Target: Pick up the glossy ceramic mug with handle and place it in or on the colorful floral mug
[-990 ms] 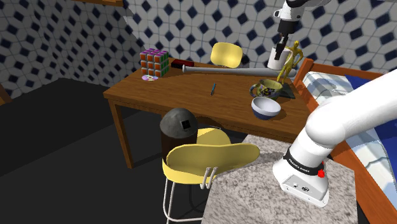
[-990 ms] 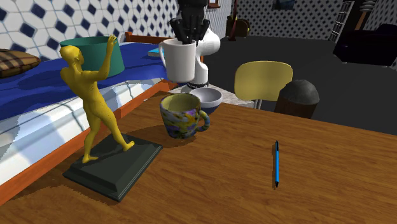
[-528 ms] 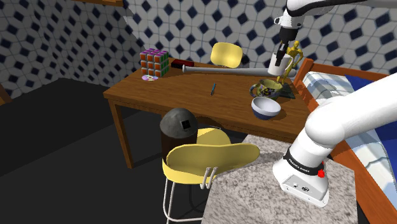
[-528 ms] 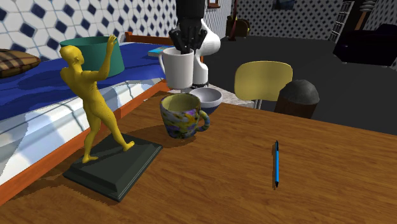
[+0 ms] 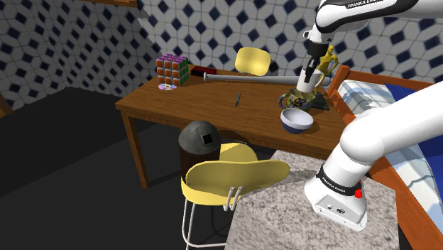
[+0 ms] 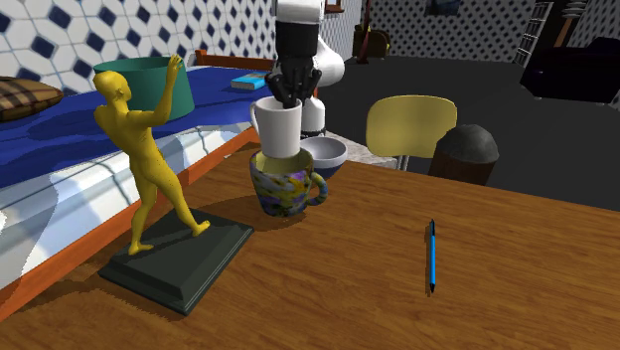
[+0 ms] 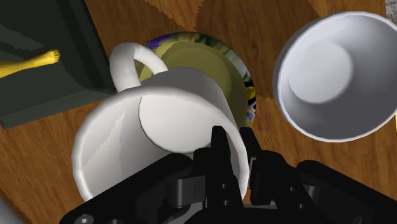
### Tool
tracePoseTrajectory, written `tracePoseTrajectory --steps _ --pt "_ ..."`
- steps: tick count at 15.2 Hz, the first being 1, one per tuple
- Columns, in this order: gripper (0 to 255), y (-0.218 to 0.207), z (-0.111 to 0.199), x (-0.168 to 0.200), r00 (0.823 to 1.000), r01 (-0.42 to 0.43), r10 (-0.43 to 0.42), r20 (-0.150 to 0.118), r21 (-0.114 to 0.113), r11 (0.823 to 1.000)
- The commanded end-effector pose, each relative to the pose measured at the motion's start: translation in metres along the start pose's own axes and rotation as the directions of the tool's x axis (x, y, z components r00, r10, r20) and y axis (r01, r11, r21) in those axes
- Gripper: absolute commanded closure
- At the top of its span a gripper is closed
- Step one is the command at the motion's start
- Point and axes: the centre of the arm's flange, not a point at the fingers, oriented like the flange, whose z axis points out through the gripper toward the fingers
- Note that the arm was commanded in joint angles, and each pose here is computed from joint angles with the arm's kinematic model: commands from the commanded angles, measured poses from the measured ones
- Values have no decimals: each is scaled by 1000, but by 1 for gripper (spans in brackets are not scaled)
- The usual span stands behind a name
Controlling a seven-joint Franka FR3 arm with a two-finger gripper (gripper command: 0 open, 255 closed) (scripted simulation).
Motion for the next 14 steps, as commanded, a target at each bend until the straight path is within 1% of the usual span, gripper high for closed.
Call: tracePoseTrajectory --steps 1,3,10,11,14 --pt "255 -1 10 2 1000 0 0 -1 0 1000" --pt "255 -2 19 2 1000 0 0 -1 0 1000" --pt "255 -2 19 2 1000 0 0 -1 0 1000" --pt "0 -2 19 2 1000 0 0 -1 0 1000" --pt "0 -2 19 2 1000 0 0 -1 0 1000"
